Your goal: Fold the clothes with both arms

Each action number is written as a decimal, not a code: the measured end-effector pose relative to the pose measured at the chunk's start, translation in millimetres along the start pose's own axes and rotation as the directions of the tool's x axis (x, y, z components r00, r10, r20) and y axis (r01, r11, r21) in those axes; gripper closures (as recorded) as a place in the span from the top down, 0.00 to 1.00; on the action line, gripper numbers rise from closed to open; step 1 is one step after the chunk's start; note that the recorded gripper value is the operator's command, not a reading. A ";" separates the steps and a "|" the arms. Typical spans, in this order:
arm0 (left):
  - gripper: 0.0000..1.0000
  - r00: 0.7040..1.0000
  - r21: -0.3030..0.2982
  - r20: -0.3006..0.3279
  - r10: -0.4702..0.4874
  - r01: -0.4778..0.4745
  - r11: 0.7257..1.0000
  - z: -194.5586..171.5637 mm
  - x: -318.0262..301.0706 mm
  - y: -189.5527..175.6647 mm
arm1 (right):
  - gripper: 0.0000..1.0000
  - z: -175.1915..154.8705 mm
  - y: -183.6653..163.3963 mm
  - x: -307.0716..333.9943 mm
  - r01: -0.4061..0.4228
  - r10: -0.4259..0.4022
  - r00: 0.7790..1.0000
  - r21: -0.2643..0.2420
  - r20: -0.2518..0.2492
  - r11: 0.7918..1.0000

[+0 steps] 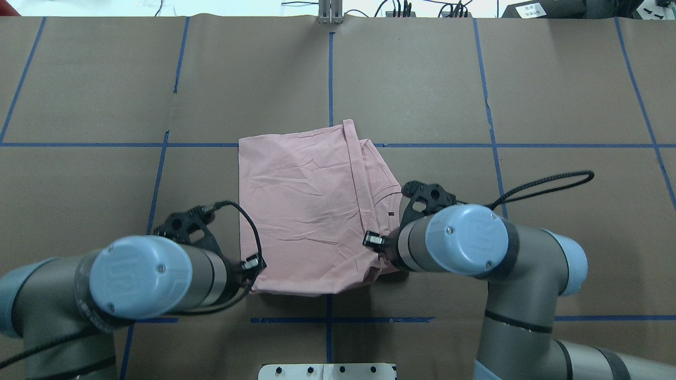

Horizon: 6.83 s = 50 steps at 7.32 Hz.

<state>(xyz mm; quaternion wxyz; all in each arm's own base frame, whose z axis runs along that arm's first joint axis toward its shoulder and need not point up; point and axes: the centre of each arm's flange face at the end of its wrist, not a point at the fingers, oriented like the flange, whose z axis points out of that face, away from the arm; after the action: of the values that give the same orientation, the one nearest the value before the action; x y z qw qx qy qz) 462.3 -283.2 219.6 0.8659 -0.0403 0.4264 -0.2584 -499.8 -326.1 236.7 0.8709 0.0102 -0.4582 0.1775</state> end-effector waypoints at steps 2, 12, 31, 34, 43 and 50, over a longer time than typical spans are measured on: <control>0.00 0.999 0.056 -0.026 -0.026 0.028 0.998 37.3 9.8 -48.2 | 0.00 24.9 -45.5 -29.7 -0.017 0.016 1.000 0.055 0.018 0.998; 1.00 0.993 0.285 -0.091 0.073 -0.045 0.958 93.3 50.1 -359.1 | 1.00 87.3 -338.9 -89.8 -0.006 0.026 0.996 0.219 -0.089 0.976; 1.00 0.668 -0.059 0.114 0.736 -0.735 0.676 -85.0 -474.6 -545.2 | 1.00 -175.5 -401.6 553.1 0.303 -0.317 0.940 -0.121 -0.125 0.945; 1.00 0.690 -0.090 0.110 0.716 -0.710 0.698 -97.2 -459.5 -538.3 | 1.00 -175.6 -402.2 547.4 0.275 -0.288 0.950 -0.116 -0.123 0.955; 1.00 0.713 -0.113 0.097 0.695 -0.686 0.719 -102.6 -458.6 -529.9 | 1.00 -168.6 -402.0 537.7 0.247 -0.261 0.957 -0.121 -0.123 0.962; 1.00 0.883 -0.083 0.091 0.460 -0.453 0.888 -102.7 -454.3 -528.9 | 1.00 -170.8 -401.8 535.3 0.251 -0.265 0.957 -0.117 -0.122 0.961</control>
<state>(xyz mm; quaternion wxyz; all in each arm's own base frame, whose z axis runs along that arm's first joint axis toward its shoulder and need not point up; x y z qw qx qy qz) -62.6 -505.4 634.1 0.9226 0.0215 0.3838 -0.0321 40.6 -511.3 625.1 0.9153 0.0142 -0.4007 0.0394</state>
